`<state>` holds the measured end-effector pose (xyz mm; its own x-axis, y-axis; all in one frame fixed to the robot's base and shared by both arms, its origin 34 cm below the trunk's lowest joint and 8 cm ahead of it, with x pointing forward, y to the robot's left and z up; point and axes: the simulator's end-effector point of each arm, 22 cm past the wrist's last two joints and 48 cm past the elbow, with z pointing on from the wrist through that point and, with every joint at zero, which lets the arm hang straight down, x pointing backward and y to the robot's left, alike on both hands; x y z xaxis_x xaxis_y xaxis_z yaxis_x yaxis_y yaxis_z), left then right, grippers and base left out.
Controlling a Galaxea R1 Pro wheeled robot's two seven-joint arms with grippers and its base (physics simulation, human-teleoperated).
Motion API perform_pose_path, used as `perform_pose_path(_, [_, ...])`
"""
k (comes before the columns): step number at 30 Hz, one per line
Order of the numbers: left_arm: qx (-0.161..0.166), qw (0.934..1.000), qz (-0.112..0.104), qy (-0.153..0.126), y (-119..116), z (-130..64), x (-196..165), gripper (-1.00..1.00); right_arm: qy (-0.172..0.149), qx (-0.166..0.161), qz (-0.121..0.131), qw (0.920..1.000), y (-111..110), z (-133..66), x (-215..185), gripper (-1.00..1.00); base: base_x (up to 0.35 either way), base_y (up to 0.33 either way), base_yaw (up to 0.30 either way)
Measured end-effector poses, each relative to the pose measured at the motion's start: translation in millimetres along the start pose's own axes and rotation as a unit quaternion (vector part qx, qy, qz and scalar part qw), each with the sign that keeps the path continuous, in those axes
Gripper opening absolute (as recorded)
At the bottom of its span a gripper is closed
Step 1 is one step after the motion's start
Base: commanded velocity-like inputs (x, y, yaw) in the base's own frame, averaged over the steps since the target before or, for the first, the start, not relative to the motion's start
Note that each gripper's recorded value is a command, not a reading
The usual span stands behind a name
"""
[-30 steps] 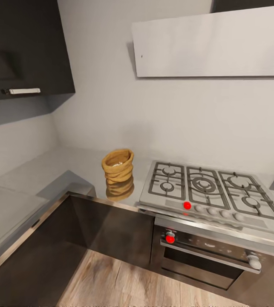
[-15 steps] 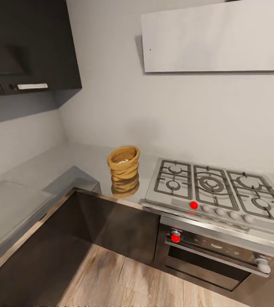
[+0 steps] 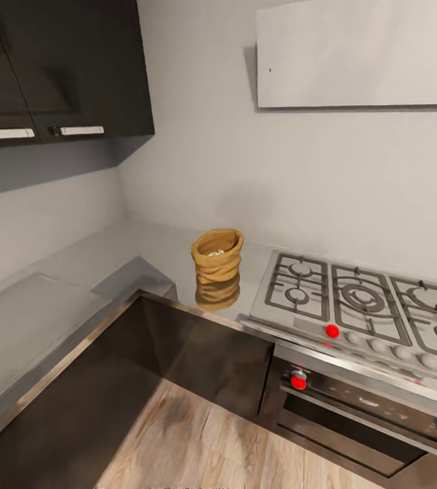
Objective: In the kitchen, take the popcorn bag from the countertop, put it into the microwave, and heat it until the popcorn is cooked so the cooked popcorn ends up inside the bag.
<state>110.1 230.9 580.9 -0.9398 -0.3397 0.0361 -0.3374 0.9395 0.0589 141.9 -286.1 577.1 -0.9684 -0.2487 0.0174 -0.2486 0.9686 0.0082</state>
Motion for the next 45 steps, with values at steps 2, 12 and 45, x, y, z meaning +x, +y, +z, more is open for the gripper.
perform_pose_path(2, [0.0, 1.0, 0.0, 0.001, 0, 0.0, 1, 1.0, 0.001, 0.0, 0.001, 1.0, 0, 0.1, 1, 1.0, 0.0, 0.0, 0.2])
perform_pose_path(12, [-0.002, 1.0, 0.0, 0.007, 2, 0.0, 5, 1.0, 0.008, -0.001, 0.006, 1.0, 0, 0.2, 6, 1.0, 0.0, 0.0, 0.161])
perform_pose_path(45, [-0.01, 0.9995, 0.001, 0.028, 8, -0.4, 22, 1.0, 0.031, -0.001, 0.039, 0.9988, 3, 0.7, 23, 1.0, 0.0, 0.0, 0.001])
